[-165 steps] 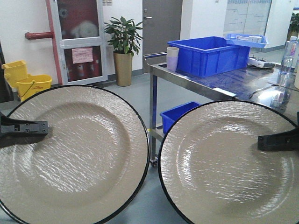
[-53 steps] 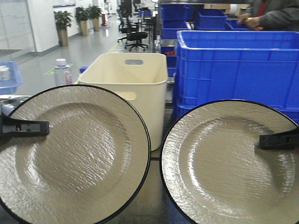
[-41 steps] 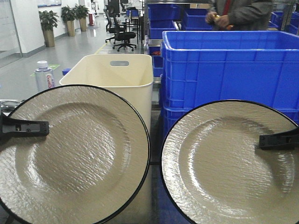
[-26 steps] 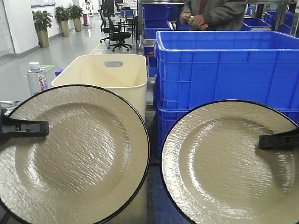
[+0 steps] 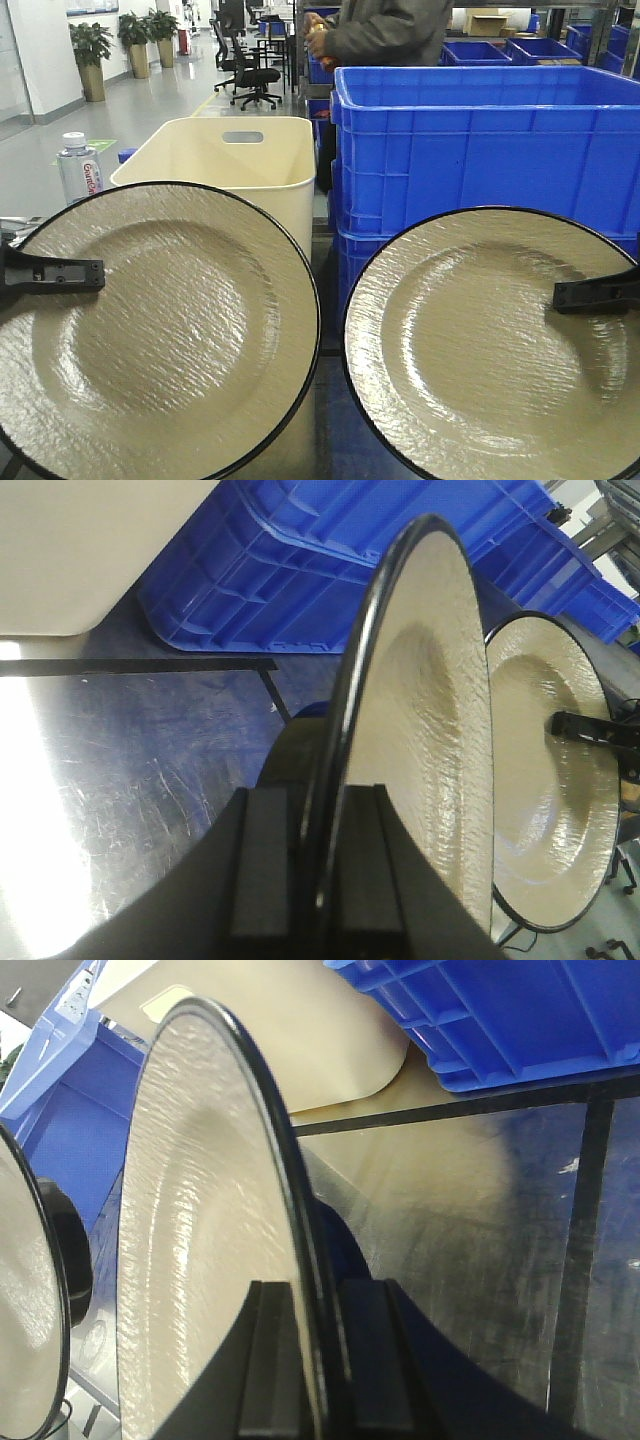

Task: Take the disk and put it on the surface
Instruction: 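Lower the left-held plate flat onto the table and open the left gripper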

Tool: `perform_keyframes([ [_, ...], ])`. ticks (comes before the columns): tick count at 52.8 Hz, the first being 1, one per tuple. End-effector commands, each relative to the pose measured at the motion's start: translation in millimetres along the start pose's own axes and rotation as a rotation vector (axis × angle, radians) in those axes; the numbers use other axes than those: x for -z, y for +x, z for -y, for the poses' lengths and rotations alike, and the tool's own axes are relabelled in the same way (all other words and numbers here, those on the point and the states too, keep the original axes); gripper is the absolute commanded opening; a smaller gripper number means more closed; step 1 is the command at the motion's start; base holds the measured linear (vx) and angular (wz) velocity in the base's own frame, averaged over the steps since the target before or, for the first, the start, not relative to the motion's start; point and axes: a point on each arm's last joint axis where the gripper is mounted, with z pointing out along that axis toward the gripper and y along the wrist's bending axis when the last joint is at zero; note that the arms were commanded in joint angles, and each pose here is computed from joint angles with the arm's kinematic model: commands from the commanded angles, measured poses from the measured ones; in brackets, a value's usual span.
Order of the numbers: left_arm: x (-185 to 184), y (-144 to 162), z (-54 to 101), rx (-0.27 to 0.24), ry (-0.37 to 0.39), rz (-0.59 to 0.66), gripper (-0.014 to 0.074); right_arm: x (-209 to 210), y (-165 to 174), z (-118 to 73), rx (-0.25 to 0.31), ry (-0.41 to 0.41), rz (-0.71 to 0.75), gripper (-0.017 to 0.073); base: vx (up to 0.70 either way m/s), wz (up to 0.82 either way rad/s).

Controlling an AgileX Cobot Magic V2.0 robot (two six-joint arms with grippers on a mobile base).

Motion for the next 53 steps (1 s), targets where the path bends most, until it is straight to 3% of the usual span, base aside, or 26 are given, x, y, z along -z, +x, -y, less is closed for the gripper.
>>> perform_keyframes([
  [1, 9.5, -10.4, 27.5, 0.021, 0.122, 0.104, -0.0005, 11.3, -11.8, -22.7, -0.012, -0.099, 0.130, -0.0009, 0.00, 0.00],
  [7, 9.5, -11.0, 27.0, 0.018, 0.117, 0.111, -0.0005, 11.5, -13.9, -21.4, -0.014, -0.086, 0.154, -0.0009, 0.00, 0.00],
  [14, 8.8, -9.8, 24.2, -0.025, 0.081, 0.100, -0.0005, 11.9, -16.0, -22.4, 0.004, -0.095, 0.178, -0.0009, 0.00, 0.00],
  [20, 7.9, -7.0, 16.9, -0.076, 0.001, 0.067, -0.0005, 13.1, -20.5, -24.7, 0.004, -0.121, 0.229, -0.0009, 0.00, 0.00],
  [25, 4.6, -10.3, 5.6, -0.077, -0.062, 0.078, -0.0005, 14.5, -25.2, -25.8, 0.001, -0.135, 0.283, -0.0009, 0.00, 0.00],
  [33, -10.5, -18.1, -21.4, 0.021, -0.098, 0.084, -0.0004, 17.1, -31.0, -30.1, -0.030, -0.190, 0.348, -0.0009, 0.00, 0.00],
  [42, -56.9, -15.5, -50.0, 0.157, -0.039, 0.014, -0.0002, 19.3, -33.9, -34.7, -0.061, -0.250, 0.379, -0.0009, 0.00, 0.00],
  [53, -123.3, 11.8, -54.8, 0.195, -0.012, -0.117, -0.0002, 19.4, -33.7, -35.3, -0.063, -0.257, 0.377, -0.0009, 0.00, 0.00],
])
